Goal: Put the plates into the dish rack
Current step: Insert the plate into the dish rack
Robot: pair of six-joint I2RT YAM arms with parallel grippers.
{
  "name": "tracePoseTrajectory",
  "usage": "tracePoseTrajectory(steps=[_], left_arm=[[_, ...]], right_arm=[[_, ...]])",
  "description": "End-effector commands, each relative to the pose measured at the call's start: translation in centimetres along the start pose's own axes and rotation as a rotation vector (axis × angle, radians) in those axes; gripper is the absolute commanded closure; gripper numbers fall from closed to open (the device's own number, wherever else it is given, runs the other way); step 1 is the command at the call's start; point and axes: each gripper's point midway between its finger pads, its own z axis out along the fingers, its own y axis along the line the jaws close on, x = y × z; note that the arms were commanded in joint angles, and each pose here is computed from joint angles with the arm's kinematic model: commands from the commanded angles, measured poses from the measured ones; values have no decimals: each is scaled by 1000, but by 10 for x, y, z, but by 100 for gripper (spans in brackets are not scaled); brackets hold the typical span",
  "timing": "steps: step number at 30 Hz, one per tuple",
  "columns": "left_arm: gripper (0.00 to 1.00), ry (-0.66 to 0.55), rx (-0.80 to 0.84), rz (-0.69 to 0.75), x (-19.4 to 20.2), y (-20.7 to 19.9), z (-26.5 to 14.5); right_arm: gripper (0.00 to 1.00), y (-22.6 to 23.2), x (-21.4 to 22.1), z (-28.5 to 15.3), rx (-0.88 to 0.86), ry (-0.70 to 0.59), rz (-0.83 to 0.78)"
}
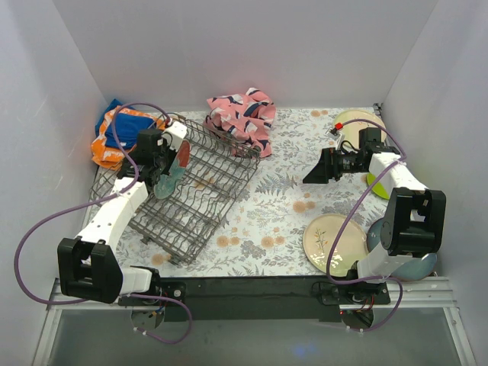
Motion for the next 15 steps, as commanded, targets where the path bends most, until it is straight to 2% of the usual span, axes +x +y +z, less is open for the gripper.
tracePoseTrajectory(steps=[1,8,15], left_arm=[[78,-154,-90,-30,-41,25,-18],[70,-177,-122,-37,-50,33,-26],[66,-201,-141,-45,-60,40,-37]], right_arm=[[2,7,-9,-3,-4,-13,-46],[2,8,-9,-4,-3,-15,-50],[2,10,-8,-4,-3,-16,-53]])
